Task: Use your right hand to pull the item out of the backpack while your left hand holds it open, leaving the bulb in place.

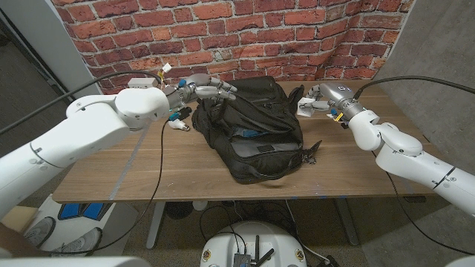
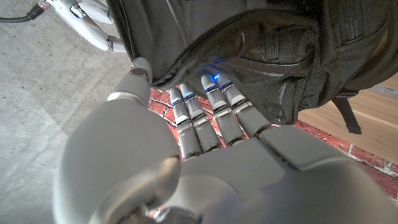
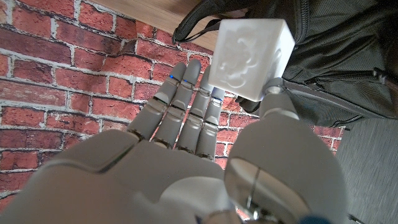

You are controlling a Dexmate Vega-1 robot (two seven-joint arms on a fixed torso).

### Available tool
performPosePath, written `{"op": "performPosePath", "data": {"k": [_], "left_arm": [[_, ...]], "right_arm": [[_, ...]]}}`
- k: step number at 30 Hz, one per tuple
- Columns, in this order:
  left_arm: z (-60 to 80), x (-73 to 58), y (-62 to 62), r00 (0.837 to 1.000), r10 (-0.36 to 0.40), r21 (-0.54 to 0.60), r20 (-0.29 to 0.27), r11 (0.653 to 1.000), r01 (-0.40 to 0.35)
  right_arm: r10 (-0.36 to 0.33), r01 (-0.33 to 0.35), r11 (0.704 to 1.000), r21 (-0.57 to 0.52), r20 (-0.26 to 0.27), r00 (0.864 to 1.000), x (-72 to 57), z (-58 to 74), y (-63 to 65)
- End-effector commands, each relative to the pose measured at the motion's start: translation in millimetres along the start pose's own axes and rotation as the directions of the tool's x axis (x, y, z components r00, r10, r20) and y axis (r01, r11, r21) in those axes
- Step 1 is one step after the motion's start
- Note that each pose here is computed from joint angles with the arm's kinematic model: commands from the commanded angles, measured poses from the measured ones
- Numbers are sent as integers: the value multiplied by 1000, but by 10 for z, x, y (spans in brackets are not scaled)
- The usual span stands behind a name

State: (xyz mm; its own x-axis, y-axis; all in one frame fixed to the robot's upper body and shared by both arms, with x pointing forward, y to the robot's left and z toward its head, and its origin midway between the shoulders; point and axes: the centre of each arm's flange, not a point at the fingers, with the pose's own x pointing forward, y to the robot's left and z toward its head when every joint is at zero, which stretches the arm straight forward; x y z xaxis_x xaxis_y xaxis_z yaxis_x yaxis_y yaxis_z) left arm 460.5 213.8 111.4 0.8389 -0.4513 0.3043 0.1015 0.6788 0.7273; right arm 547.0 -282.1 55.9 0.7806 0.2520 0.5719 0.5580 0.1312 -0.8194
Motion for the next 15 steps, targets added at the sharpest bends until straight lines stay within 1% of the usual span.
{"op": "performPosePath", "data": {"k": [1,4,9,15], "left_arm": [[30,-2,106,995,-94,21,17,995,93],[32,-2,115,994,-108,20,16,994,108],[18,-10,129,991,-126,-2,39,992,126],[-18,-36,134,993,-99,-22,61,995,100]], "right_arm": [[-8,8,1000,-1,-1,1000,25,11,-6],[-10,10,1000,-2,-2,1000,30,14,-5],[-13,13,1000,-3,-3,1000,32,17,-9],[-16,16,1000,-3,-5,1000,24,15,-10]]}}
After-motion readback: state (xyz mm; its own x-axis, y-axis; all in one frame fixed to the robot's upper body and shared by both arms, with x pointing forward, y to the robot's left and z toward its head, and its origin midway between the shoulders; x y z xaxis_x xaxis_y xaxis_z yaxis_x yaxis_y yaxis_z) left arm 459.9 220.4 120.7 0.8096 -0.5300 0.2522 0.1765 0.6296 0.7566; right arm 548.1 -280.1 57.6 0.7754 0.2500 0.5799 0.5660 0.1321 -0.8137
